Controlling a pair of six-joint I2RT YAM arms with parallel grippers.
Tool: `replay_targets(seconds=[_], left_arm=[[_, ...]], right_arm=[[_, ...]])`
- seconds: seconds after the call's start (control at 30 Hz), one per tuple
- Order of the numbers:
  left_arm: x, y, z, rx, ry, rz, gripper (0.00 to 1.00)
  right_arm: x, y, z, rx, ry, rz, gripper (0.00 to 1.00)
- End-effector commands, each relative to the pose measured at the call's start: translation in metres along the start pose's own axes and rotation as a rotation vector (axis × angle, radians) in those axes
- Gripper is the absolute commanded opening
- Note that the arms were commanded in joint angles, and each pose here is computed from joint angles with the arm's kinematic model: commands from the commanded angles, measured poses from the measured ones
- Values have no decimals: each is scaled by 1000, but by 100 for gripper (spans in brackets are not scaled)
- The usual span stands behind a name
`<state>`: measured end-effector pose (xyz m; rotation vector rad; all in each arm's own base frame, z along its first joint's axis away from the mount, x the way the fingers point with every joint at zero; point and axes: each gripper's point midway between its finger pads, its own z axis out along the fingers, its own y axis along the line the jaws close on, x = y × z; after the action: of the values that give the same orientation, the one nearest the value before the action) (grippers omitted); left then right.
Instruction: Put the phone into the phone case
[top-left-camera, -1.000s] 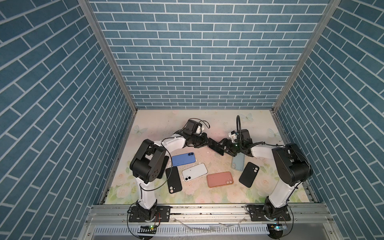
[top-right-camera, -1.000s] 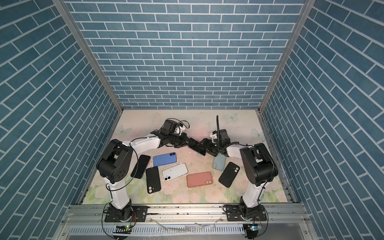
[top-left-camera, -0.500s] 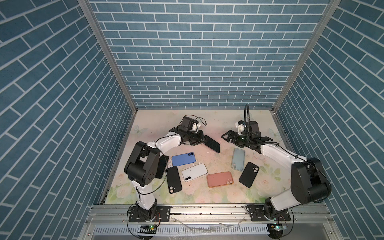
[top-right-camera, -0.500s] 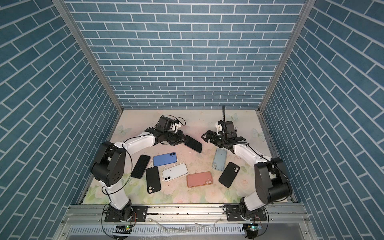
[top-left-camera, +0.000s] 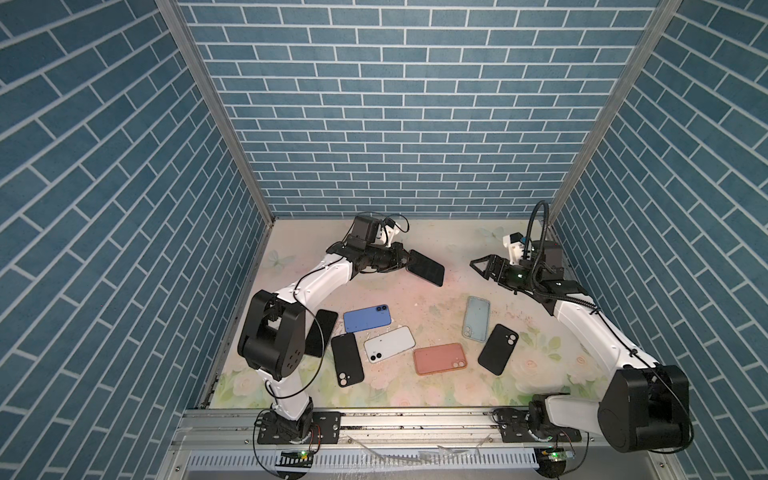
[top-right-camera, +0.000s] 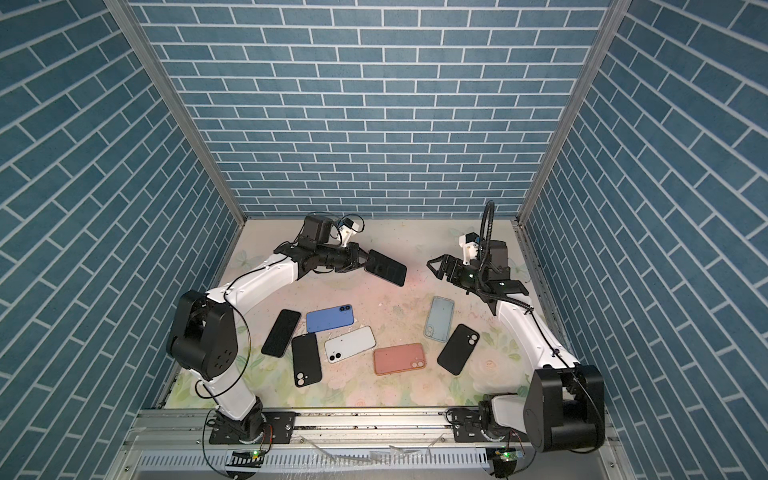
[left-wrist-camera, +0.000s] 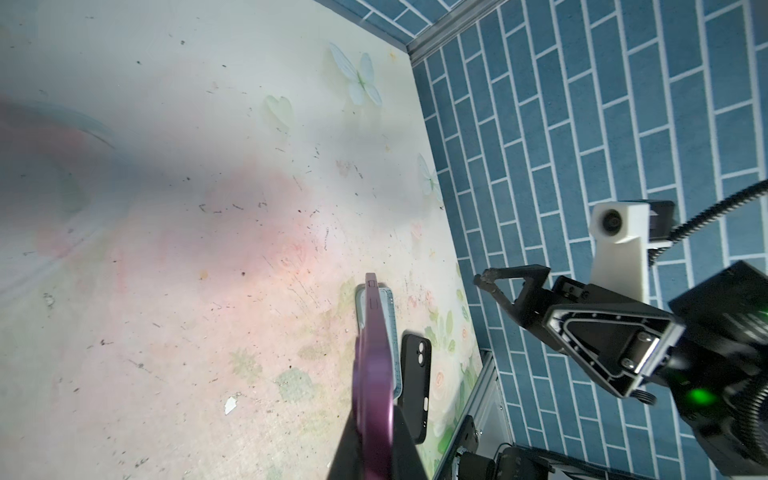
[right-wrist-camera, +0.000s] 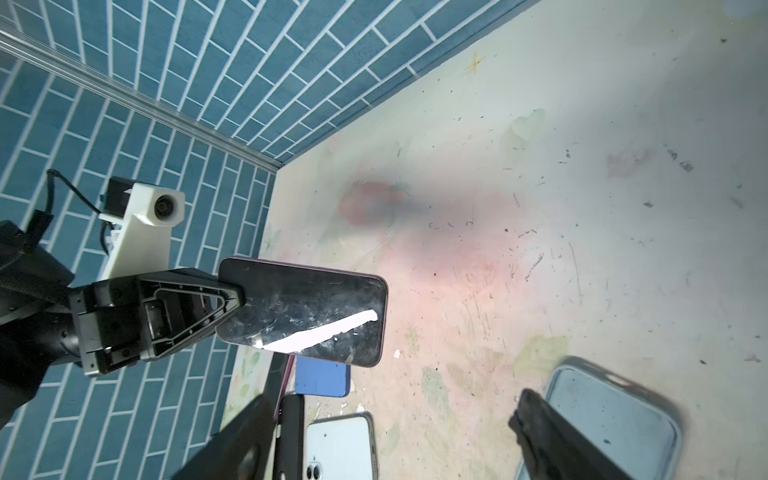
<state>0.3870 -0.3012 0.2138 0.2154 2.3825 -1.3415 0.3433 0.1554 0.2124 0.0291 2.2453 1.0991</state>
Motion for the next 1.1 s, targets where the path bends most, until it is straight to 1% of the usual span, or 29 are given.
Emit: replay_targets(seconds=[0.0, 0.17, 0.37, 0.5, 0.53, 0.67, 0.77, 0.83, 0.9, 1.07], left_arm=[[-14, -50, -21, 145, -26, 94, 0], [-19, -74, -28, 248, -37, 96, 0], [-23, -96, -39, 325, -47, 93, 0], [-27, -113, -47, 388, -56, 88, 0], [-28, -117, -47, 405, -55, 87, 0], [-30, -125, -48, 462, -48, 65, 0], [-29, -132, -48, 499, -40, 58, 0], [-27, -137, -47, 512, -31, 60, 0], [-25, -140, -45, 521, -20, 66, 0], [-20, -143, -39, 529, 8, 64, 0]], right_arm=[[1, 39, -9, -189, 23, -38, 90], [5, 58, -9, -339, 60, -26, 90], [10, 58, -9, -366, 58, -31, 89], [8, 64, -11, -404, 39, -35, 85], [6, 67, -12, -426, 33, -30, 83], [-9, 86, -17, -554, -9, -22, 67], [-19, 97, -20, -636, -24, -10, 59], [-21, 102, -20, -670, -19, -6, 53], [-23, 105, -20, -693, -14, -3, 48], [-24, 120, -25, -736, -4, -29, 34]])
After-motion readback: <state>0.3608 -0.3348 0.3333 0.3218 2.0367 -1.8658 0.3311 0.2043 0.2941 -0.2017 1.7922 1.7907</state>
